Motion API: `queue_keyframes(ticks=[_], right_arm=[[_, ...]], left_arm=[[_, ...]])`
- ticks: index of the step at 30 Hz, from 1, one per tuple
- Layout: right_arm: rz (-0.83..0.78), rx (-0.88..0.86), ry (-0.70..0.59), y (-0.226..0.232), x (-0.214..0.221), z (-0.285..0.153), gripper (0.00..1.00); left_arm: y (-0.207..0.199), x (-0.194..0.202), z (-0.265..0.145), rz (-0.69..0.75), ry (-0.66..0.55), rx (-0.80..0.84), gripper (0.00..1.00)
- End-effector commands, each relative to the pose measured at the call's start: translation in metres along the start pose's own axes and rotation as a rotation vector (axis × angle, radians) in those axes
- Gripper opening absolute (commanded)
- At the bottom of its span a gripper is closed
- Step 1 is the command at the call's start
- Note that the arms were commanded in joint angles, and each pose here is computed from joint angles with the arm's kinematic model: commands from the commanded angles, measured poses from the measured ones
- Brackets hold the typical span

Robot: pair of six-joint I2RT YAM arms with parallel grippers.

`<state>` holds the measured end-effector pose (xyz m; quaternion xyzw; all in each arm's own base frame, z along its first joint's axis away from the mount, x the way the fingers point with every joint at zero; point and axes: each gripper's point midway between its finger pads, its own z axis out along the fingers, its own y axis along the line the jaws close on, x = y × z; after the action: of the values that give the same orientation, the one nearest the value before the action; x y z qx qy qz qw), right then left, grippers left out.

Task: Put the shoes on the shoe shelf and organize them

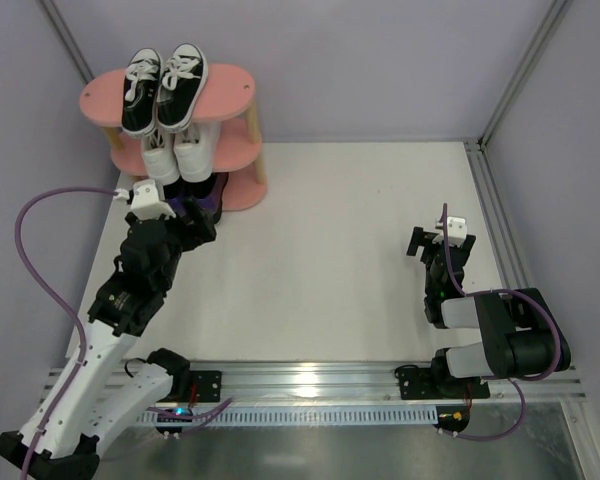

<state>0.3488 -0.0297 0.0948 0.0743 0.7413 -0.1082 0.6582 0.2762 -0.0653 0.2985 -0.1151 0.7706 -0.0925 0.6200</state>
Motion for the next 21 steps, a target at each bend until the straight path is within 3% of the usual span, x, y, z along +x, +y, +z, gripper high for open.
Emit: queue_keyframes(ticks=[1,3,5,6,8,17,21], right_arm=[[0.055,-0.005,-0.096,0.003,-0.028,0.005,0.97],[0.055,-0.006,-0.096,0.003,-0.028,0.004,0.97],[0.055,-0.005,-0.095,0.003,-0.028,0.004,0.97],[0.055,-0.003,-0.095,0.002,-0.028,0.005,0.97],[0.055,-0.005,-0.096,0.003,-0.028,0.005,0.97],[0.056,-0.003,-0.098,0.002,-0.029,0.005,0.97],[0.056,-0.005,-0.098,0.002,-0.028,0.004,0.97]], left_arm=[[-0.004,-0.034,-0.007,-0.039,-0.076,-0.002,0.91],[0.002,-0.032,-0.011,-0.035,-0.034,-0.045,1.0],[0.007,-0.013,-0.014,0.036,0.085,-0.072,1.0],[-0.005,-0.018,-0.02,0.049,0.114,-0.007,1.0],[0.0,-0.009,-0.022,0.066,0.17,-0.034,1.0],[0.018,-0.044,-0.044,-0.064,0.112,-0.176,1.0],[-0.005,-0.074,-0.064,-0.14,0.021,-0.009,1.0]])
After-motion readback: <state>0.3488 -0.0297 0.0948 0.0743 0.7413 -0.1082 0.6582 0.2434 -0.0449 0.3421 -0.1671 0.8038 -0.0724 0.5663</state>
